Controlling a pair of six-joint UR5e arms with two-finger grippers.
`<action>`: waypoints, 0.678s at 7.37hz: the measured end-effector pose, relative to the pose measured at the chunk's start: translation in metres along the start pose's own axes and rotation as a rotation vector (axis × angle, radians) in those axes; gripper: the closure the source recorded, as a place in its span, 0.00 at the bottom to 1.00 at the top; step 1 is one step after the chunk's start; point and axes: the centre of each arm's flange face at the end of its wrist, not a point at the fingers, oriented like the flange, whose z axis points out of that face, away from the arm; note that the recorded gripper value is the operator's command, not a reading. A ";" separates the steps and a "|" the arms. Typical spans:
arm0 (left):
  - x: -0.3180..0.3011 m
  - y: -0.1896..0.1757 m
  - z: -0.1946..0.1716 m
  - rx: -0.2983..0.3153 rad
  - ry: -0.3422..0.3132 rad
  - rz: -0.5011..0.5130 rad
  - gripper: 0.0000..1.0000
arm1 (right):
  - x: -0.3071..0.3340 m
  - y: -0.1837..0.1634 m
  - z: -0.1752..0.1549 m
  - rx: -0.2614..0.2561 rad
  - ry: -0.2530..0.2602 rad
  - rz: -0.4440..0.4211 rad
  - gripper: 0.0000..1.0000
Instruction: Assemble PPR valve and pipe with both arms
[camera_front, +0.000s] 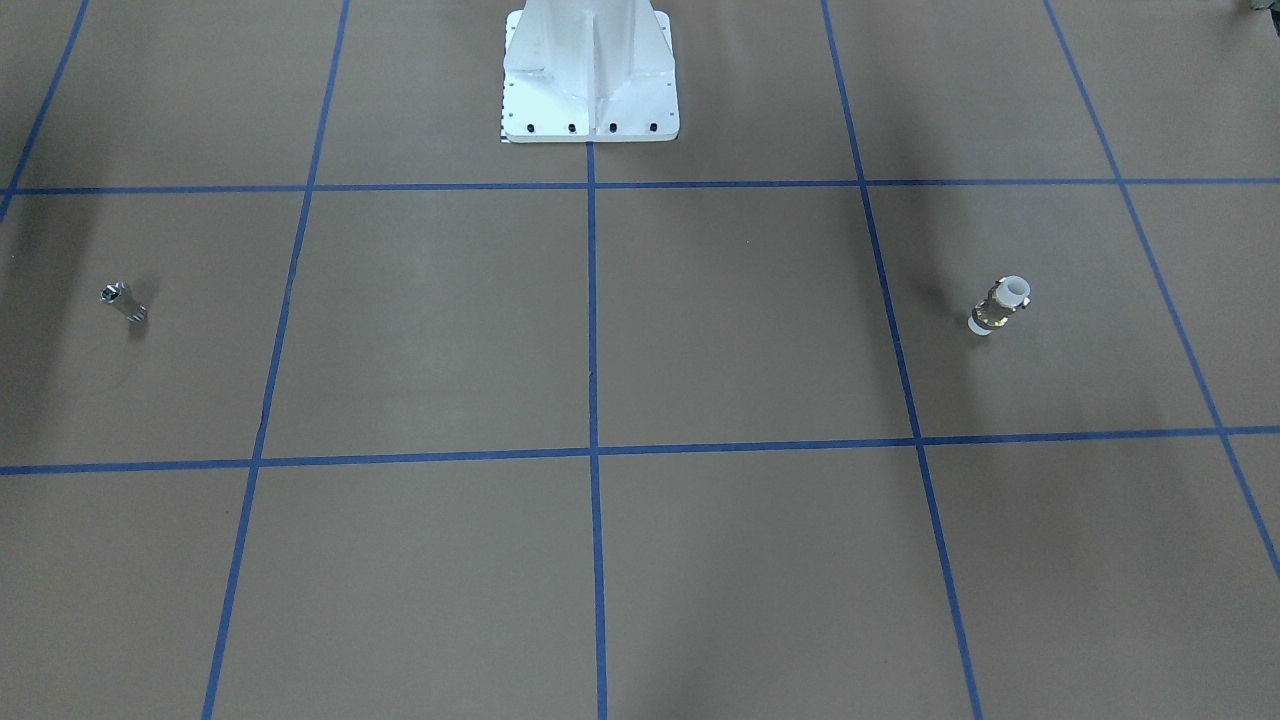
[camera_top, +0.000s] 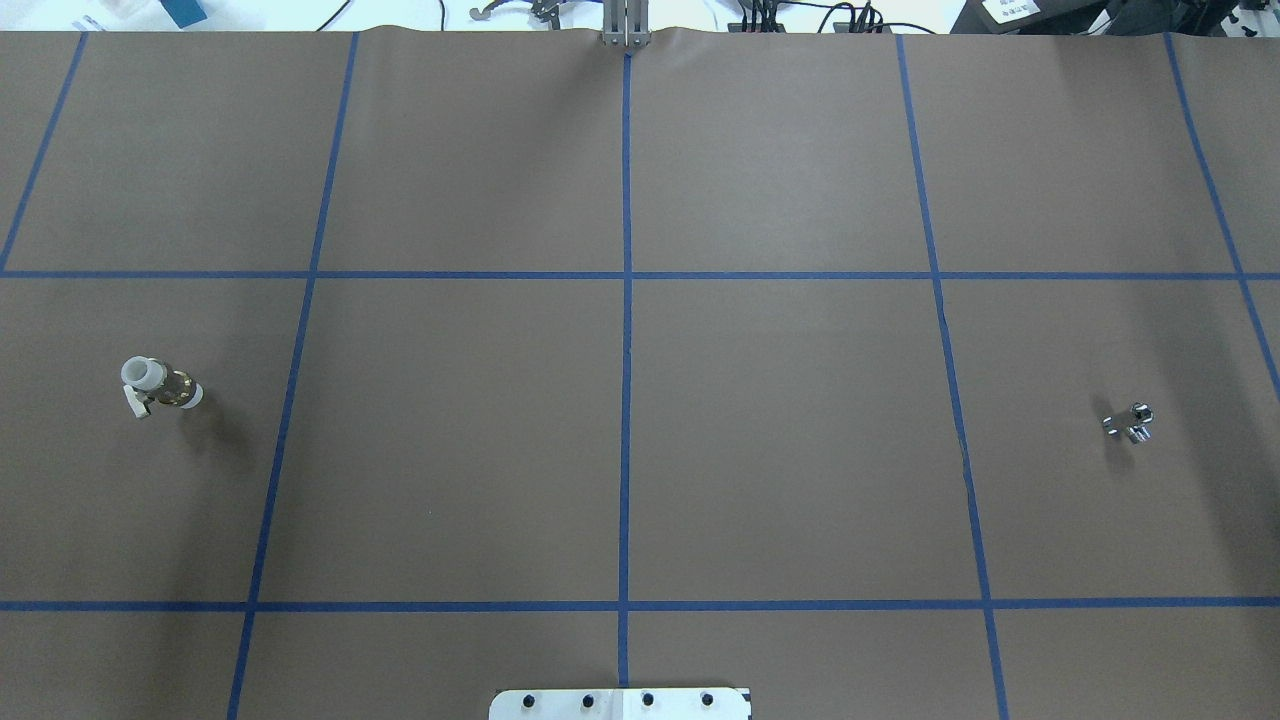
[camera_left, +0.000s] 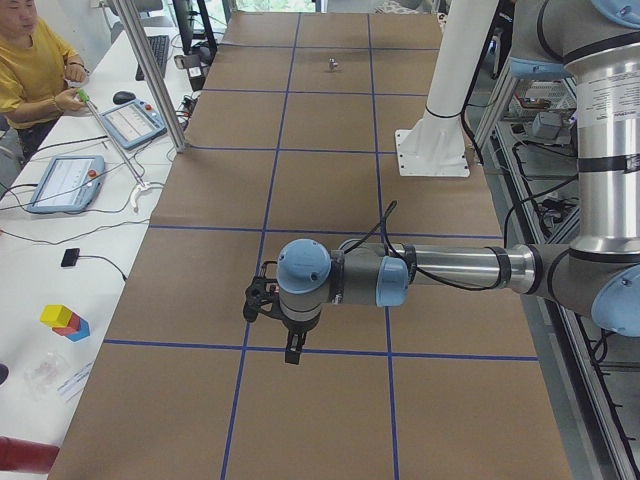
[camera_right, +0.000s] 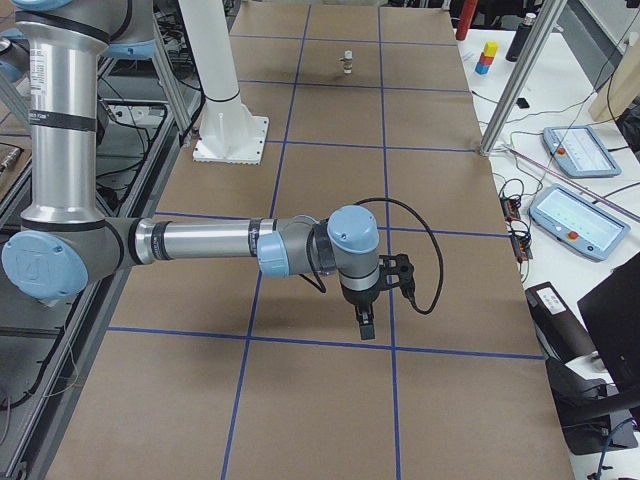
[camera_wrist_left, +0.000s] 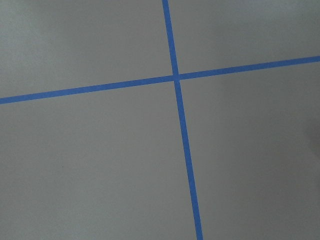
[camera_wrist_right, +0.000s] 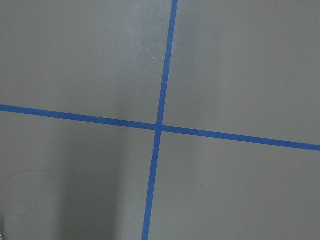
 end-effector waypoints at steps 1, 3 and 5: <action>0.000 0.000 0.000 0.000 0.000 0.002 0.00 | 0.000 0.000 0.000 0.001 0.000 -0.001 0.00; 0.005 -0.002 -0.005 0.011 -0.003 0.015 0.00 | -0.001 -0.002 -0.001 0.003 0.000 -0.002 0.00; 0.014 -0.006 -0.014 0.027 -0.006 0.033 0.00 | -0.002 -0.003 -0.002 0.005 -0.001 -0.003 0.00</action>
